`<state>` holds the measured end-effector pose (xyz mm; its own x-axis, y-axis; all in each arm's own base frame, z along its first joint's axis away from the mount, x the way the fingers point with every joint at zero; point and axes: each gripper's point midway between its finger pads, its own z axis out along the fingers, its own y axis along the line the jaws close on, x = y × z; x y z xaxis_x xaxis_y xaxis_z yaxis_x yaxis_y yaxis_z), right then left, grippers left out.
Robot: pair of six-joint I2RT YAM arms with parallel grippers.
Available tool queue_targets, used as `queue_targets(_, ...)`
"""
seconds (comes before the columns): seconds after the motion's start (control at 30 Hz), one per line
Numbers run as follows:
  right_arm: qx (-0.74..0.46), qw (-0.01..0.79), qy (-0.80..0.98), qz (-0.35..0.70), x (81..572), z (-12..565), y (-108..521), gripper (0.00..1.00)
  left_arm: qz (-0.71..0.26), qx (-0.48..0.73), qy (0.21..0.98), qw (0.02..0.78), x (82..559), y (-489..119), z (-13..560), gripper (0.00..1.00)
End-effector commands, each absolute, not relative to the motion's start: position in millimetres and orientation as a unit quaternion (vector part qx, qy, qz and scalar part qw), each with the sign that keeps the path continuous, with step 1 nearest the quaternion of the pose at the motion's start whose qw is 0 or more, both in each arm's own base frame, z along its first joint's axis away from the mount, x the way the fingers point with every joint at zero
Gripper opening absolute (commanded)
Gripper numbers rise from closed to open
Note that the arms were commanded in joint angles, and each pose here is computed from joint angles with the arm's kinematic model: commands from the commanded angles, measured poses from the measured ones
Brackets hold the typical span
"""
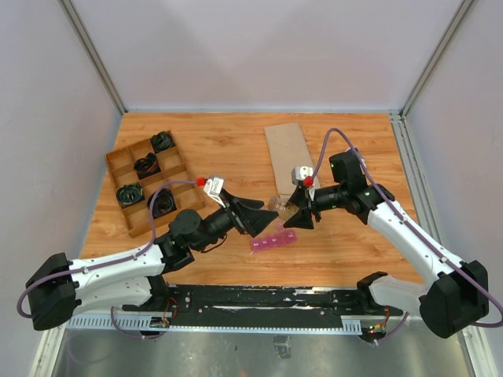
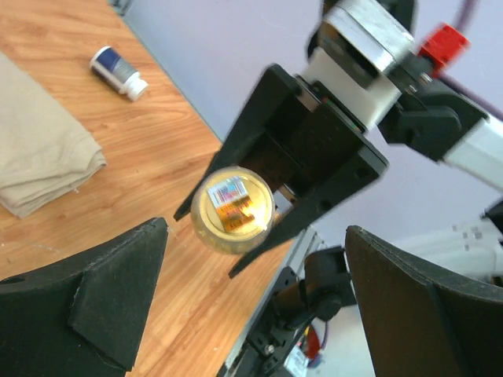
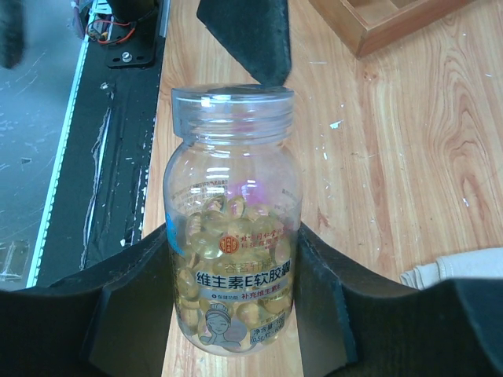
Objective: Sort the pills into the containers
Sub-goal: Unscrew the lid of the pill bottle.
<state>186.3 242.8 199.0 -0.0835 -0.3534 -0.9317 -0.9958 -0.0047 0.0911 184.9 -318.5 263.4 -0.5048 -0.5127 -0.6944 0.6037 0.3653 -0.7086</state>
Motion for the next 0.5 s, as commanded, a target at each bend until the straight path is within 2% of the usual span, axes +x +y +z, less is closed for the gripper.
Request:
queue_targets(0.0,-0.575,0.392,0.569,0.438,184,213,242,0.05,-0.598,0.127,0.573,0.546,153,-310,291,0.99)
queue_targets(0.07,-0.579,0.392,0.563,0.442,181,214,242,0.05,-0.608,0.158,0.528,0.571,140,-301,299,0.99)
queue_targets(0.23,-0.588,0.391,0.545,0.452,173,218,242,0.05,-0.561,0.252,0.485,0.621,128,-298,296,0.99)
queue_targets(0.4,-0.597,0.391,0.529,0.46,166,221,242,0.06,-0.524,0.402,0.359,0.66,91,-298,293,0.99)
queue_targets(0.47,-0.599,0.391,0.525,0.461,165,221,242,0.06,-0.503,0.422,0.346,0.67,93,-301,292,0.99)
